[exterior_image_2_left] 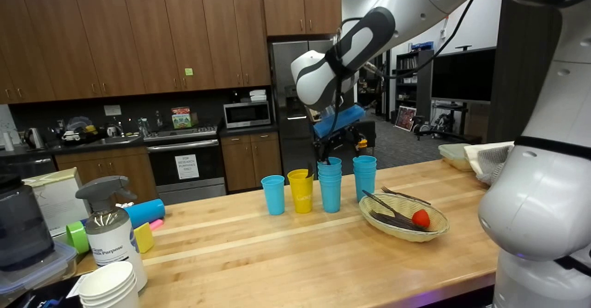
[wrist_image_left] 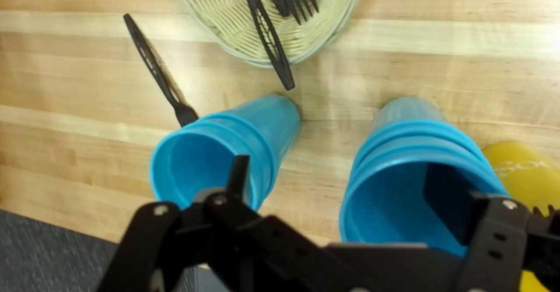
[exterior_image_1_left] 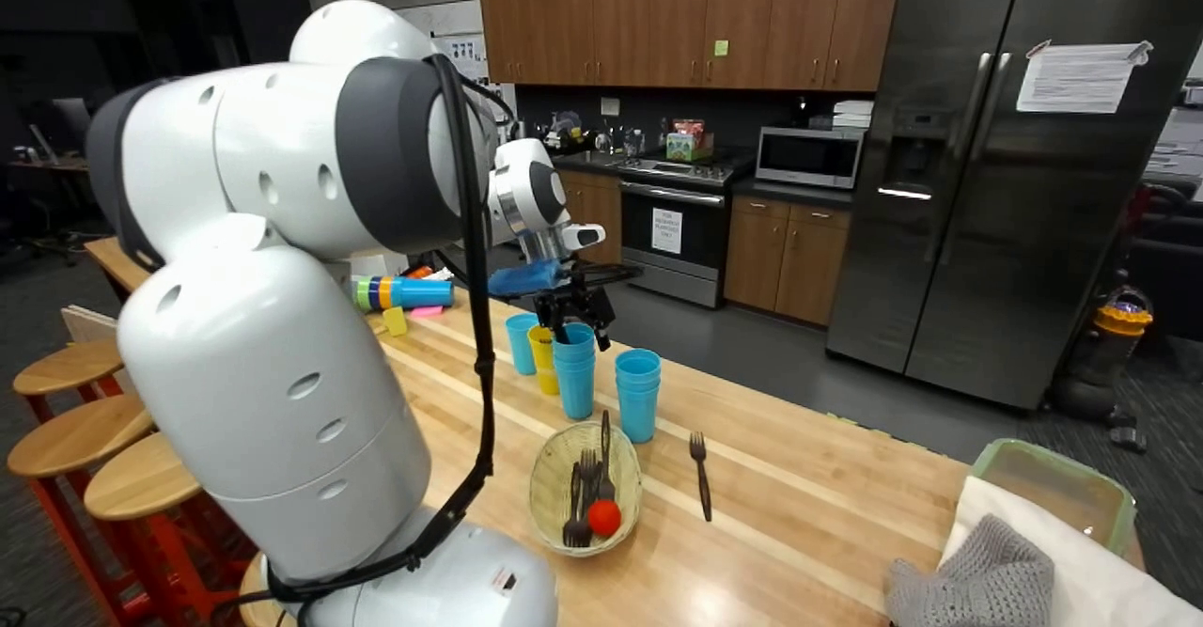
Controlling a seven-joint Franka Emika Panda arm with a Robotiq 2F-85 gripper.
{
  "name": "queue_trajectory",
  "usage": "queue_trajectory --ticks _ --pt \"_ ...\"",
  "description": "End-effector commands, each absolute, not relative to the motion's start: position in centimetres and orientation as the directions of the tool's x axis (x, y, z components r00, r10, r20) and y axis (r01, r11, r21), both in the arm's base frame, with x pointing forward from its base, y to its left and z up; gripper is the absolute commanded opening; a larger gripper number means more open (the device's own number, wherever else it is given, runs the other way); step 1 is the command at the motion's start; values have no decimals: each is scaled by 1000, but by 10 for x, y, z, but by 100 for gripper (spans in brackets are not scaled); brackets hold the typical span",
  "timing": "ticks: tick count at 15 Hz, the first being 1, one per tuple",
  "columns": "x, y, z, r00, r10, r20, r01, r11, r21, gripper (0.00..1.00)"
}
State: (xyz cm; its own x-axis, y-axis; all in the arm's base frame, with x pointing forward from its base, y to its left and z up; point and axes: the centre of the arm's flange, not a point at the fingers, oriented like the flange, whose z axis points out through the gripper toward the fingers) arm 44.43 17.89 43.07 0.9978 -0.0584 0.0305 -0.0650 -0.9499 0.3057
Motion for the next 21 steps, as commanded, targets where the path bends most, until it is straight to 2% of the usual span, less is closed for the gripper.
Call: queue_trajectory --ticks 1,9,15,21 --pt "427 165 433 982 -145 120 -168 -962 216 100" --pt "405 147 453 902 -324 285 -383 -906 182 100" --pt "374 121 461 734 -536 417 -620 -779 91 100" --pt "356 106 426 747 -568 345 -634 -764 116 100"
